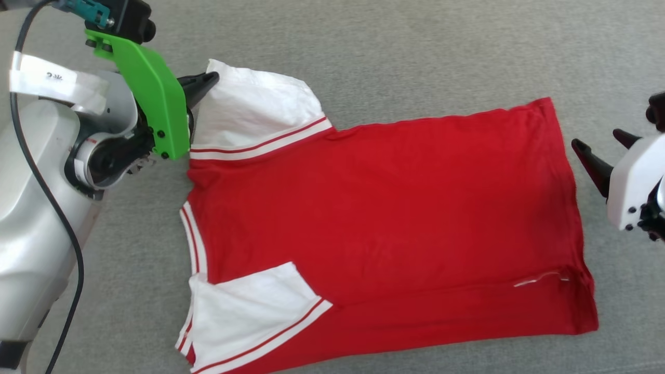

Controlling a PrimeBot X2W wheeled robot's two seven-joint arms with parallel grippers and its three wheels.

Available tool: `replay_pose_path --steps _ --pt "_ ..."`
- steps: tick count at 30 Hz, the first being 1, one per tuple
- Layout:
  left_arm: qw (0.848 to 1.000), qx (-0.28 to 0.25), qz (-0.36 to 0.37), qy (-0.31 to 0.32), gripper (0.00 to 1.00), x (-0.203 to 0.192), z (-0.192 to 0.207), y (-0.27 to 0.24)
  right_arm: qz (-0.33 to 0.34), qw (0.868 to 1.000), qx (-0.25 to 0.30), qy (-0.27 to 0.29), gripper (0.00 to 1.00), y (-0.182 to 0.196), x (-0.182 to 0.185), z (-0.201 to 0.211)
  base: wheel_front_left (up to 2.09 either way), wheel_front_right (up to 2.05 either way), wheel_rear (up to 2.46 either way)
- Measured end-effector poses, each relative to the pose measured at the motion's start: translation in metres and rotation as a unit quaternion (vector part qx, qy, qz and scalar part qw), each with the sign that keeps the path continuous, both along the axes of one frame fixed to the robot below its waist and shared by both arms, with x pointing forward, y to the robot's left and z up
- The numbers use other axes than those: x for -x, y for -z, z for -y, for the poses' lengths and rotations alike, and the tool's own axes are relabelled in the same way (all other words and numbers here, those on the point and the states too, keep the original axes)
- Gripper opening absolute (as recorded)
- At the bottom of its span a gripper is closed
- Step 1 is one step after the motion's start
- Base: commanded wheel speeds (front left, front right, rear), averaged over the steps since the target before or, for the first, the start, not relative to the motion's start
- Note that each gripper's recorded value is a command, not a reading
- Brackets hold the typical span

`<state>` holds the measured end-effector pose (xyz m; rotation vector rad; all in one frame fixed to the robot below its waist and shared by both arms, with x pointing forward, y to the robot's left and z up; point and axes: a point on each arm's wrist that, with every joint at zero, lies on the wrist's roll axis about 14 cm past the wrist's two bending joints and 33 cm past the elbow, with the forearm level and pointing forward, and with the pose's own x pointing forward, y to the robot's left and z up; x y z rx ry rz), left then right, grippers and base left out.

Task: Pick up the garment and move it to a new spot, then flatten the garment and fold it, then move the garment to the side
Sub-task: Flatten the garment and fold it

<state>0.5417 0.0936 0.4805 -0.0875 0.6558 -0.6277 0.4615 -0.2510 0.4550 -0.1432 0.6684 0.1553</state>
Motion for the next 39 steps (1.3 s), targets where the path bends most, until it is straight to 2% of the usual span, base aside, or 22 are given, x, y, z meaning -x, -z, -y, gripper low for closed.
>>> replay_pose_path --steps 7,14,27,28,29,30,35,36,39 --pt "1.0 0.001 0.015 -0.002 0.0 0.02 -0.011 -0.008 -0.064 0.998 0.002 -0.025 1.0 0.013 -0.034 -0.014 0.0 0.0 0.0" --pt "1.0 0.007 0.015 -0.005 0.0 0.031 -0.014 -0.004 -0.119 0.993 0.015 -0.018 1.0 0.044 -0.054 -0.011 0.0 0.0 0.0" --pt "1.0 0.012 0.004 -0.029 0.0 0.034 -0.028 0.012 -0.152 0.987 0.032 -0.05 1.0 0.086 -0.065 -0.027 0.0 0.0 0.0" --pt "1.0 0.011 0.004 -0.029 0.0 0.034 -0.029 0.013 -0.155 0.986 0.033 -0.052 0.48 0.088 -0.064 -0.028 0.0 0.0 0.0" --pt "1.0 0.011 0.004 -0.029 0.0 0.035 -0.029 0.012 -0.157 0.986 0.033 -0.053 0.11 0.089 -0.063 -0.029 0.0 0.0 0.0" --pt "0.999 0.011 0.005 -0.03 0.0 0.035 -0.03 0.013 -0.158 0.985 0.031 -0.054 0.0 0.089 -0.062 -0.03 0.0 0.0 0.0" --pt "0.999 0.013 0.014 -0.043 0.0 0.033 -0.036 0.011 -0.137 0.989 0.018 -0.061 0.0 0.085 -0.064 -0.038 0.0 0.0 0.0" --pt "0.998 0.015 0.014 -0.054 0.0 0.036 -0.04 0.012 -0.1 0.993 0.003 -0.058 0.0 0.075 -0.068 -0.04 0.0 0.0 0.0" --pt "0.997 0.021 0.02 -0.066 0.0 0.04 -0.043 0.01 -0.067 0.996 -0.01 -0.049 0.0 0.065 -0.069 -0.038 0.0 0.0 0.0"
